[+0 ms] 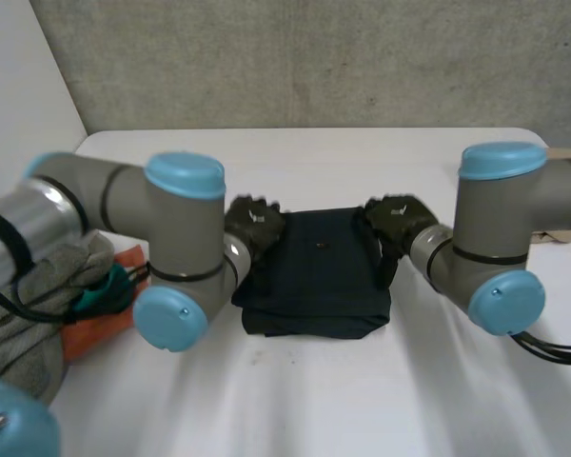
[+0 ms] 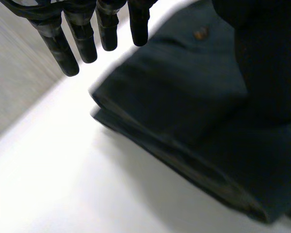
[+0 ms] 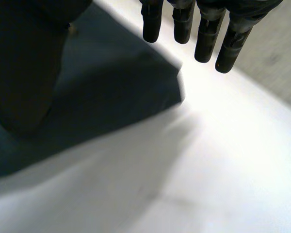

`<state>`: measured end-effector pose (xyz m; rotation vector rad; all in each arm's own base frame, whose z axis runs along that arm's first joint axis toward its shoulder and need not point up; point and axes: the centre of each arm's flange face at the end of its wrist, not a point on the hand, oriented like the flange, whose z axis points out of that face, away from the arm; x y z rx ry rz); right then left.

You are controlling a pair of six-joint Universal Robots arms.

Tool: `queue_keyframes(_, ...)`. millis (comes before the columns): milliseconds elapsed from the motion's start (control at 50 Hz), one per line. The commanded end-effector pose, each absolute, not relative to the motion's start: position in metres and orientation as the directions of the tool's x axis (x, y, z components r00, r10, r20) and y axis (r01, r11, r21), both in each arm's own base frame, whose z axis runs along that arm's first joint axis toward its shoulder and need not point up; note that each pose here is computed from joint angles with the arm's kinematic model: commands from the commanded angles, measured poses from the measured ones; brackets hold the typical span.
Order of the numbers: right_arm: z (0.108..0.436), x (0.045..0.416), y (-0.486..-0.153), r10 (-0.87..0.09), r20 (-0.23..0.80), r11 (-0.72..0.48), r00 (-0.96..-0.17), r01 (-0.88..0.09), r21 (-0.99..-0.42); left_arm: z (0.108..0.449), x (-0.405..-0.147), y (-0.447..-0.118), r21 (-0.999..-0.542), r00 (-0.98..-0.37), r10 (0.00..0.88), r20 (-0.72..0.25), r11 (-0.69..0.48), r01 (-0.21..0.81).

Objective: Fold the laundry.

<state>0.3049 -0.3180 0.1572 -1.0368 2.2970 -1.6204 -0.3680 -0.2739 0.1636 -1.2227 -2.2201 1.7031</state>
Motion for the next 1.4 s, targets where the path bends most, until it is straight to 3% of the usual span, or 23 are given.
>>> queue_keyframes(20,0.196,0.296,-0.299,-0.545,0.268,0.007,-0.795,-0.324,-0.946,0.243,-0.366,-0.266,-0.922,-0.729,0.586,-0.353,-0.085,0.378)
queue_keyframes(120,0.199,0.287,-0.255,-0.537,0.281,-0.061,-0.795,-0.295,-0.953,0.288,-0.367,-0.251,-0.941,-0.661,0.672,-0.335,-0.205,0.269)
queue_keyframes(180,0.179,0.291,-0.226,-0.581,0.276,-0.030,-0.765,-0.319,-0.947,0.300,-0.364,-0.238,-0.944,-0.548,0.770,-0.327,-0.240,0.227)
queue_keyframes(200,0.167,0.297,-0.205,-0.622,0.275,-0.019,-0.733,-0.337,-0.941,0.303,-0.361,-0.232,-0.947,-0.478,0.820,-0.315,-0.242,0.209)
queue_keyframes(280,0.141,0.312,-0.174,-0.673,0.280,-0.028,-0.684,-0.356,-0.934,0.314,-0.349,-0.224,-0.958,-0.362,0.890,-0.278,-0.230,0.172)
queue_keyframes(300,0.136,0.314,-0.173,-0.674,0.285,-0.031,-0.682,-0.359,-0.933,0.317,-0.345,-0.225,-0.961,-0.357,0.896,-0.266,-0.219,0.166)
queue_keyframes(420,0.106,0.324,-0.185,-0.614,0.365,-0.077,-0.700,-0.407,-0.910,0.313,-0.340,-0.230,-0.974,-0.370,0.905,-0.209,-0.160,0.159)
queue_keyframes(620,0.090,0.343,-0.216,-0.535,0.512,-0.219,-0.672,-0.475,-0.853,0.302,-0.341,-0.226,-0.976,-0.362,0.914,-0.183,-0.126,0.175)
queue_keyframes(860,0.095,0.362,-0.239,-0.519,0.512,-0.252,-0.684,-0.450,-0.857,0.302,-0.340,-0.225,-0.977,-0.363,0.915,-0.177,-0.119,0.177)
queue_keyframes(1120,0.097,0.380,-0.261,-0.574,0.501,-0.243,-0.647,-0.450,-0.859,0.300,-0.339,-0.223,-0.977,-0.364,0.916,-0.171,-0.111,0.180)
queue_keyframes(1240,0.106,0.363,-0.289,-0.551,0.479,-0.203,-0.683,-0.446,-0.871,0.299,-0.337,-0.226,-0.977,-0.379,0.910,-0.170,-0.106,0.184)
queue_keyframes(1300,0.132,0.342,-0.311,-0.500,0.449,-0.191,-0.740,-0.411,-0.891,0.300,-0.336,-0.228,-0.977,-0.397,0.901,-0.173,-0.105,0.187)
queue_keyframes(1400,0.148,0.311,-0.342,-0.453,0.447,-0.200,-0.771,-0.401,-0.894,0.298,-0.334,-0.228,-0.976,-0.402,0.900,-0.171,-0.100,0.192)
